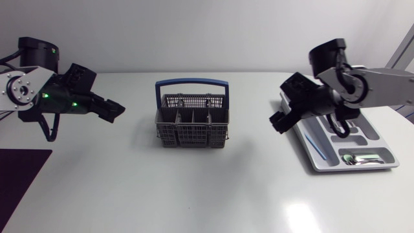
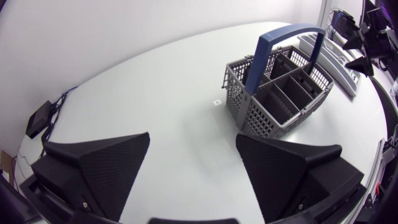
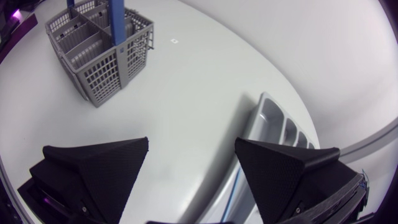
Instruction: Unload the cutlery basket into the drawer organizer.
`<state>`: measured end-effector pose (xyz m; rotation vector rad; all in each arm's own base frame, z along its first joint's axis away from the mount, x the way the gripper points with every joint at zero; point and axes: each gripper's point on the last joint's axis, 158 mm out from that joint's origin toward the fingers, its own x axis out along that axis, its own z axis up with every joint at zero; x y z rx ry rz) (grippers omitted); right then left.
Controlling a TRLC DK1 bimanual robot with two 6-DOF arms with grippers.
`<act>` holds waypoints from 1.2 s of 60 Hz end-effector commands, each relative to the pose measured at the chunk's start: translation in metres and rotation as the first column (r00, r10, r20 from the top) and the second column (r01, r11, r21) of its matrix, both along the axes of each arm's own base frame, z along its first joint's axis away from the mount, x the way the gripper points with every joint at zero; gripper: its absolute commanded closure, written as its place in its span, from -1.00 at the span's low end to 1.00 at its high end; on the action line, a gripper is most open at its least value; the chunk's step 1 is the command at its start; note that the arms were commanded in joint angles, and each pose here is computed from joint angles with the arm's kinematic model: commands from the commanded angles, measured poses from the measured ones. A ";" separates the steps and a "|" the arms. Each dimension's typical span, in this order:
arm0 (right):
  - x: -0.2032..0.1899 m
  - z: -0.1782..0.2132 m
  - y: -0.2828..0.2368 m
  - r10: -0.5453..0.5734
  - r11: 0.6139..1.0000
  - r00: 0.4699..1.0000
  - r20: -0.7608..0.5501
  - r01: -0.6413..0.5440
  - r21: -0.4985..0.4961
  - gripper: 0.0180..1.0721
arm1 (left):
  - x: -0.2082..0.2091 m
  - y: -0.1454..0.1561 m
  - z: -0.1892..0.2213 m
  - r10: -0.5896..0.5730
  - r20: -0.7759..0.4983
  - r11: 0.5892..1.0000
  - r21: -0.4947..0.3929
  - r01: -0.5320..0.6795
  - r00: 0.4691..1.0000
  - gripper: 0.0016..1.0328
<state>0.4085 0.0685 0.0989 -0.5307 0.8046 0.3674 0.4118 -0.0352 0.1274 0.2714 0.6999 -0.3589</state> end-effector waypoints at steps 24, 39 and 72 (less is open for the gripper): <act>-0.041 0.049 -0.049 -0.154 0.982 0.978 0.144 0.135 0.132 -0.91 | -0.021 0.010 0.022 0.069 0.132 0.998 -0.007 -0.069 0.989 -0.91; -0.059 0.061 -0.056 -0.187 0.975 0.951 0.248 0.149 0.163 -0.91 | -0.035 0.000 0.039 0.077 0.279 0.996 0.019 -0.086 0.957 -0.91; -0.094 0.037 -0.079 -0.235 0.972 0.926 0.296 0.218 0.090 -0.91 | -0.055 0.006 0.051 0.136 0.363 0.991 -0.065 -0.120 0.922 -0.91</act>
